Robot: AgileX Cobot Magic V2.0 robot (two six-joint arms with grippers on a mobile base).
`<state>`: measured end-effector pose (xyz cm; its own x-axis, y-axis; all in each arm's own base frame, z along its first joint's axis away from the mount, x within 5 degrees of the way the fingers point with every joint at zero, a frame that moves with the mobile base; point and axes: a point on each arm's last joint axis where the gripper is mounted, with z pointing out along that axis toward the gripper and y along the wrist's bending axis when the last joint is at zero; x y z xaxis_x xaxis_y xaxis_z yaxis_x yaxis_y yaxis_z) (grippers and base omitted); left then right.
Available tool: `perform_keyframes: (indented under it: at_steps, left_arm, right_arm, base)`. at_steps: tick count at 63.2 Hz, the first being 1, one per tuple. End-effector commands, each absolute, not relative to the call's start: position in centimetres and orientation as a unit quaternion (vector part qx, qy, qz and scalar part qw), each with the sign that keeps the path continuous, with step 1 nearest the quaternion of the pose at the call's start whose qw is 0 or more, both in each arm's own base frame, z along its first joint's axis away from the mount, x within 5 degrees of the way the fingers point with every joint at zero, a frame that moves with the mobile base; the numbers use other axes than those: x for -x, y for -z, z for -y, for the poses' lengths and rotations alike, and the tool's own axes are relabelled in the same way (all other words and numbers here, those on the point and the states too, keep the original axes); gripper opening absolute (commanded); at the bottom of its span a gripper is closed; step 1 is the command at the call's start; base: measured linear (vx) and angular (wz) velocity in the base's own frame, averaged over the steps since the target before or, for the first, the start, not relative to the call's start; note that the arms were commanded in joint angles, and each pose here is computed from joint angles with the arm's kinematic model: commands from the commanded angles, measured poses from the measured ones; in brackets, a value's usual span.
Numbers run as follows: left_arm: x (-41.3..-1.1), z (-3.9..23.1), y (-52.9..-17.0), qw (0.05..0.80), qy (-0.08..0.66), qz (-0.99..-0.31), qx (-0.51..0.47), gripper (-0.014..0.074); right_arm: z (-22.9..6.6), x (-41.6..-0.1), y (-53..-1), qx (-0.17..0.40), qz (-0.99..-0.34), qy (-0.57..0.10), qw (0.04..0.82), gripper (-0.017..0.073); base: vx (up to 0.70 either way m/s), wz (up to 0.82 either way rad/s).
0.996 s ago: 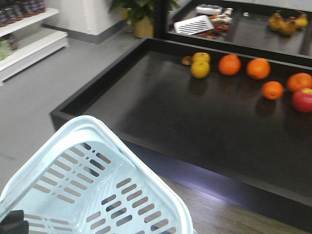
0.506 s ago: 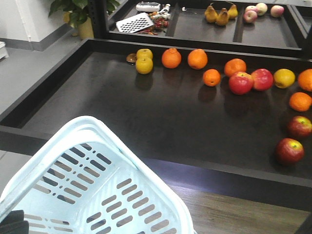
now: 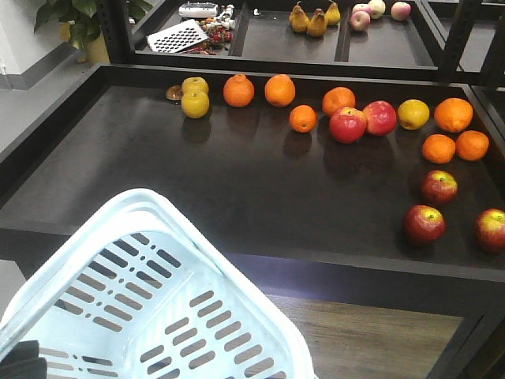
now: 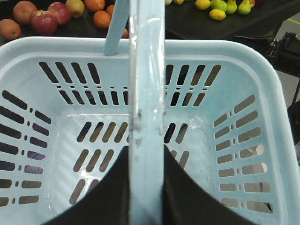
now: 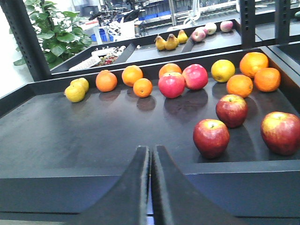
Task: Pick three apples into basket with both arms
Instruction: 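Approach the table with red apples and oranges, basket held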
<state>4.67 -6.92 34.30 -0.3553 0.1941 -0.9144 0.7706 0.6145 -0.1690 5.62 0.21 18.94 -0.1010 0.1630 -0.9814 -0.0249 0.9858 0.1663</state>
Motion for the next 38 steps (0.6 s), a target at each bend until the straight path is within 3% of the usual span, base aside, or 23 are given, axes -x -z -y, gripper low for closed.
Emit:
perform_keyframes:
  at_steps: [1, 38]
  left_arm:
    - [-4.85, 7.04, -35.86, 0.505, 0.330, -0.744, -0.288, -0.0008]
    - [-4.84, 7.05, -35.85, 0.504, 0.330, -0.744, -0.289, -0.0008]
  right_arm:
    - [-0.23, -5.62, -19.20, -0.039, -0.715, -0.069, 0.695, -0.0004]
    - [-0.23, -5.62, -19.20, -0.039, -0.715, -0.069, 0.695, -0.0004]
  base:
    - [-0.01, -0.07]
    - [0.03, 0.06]
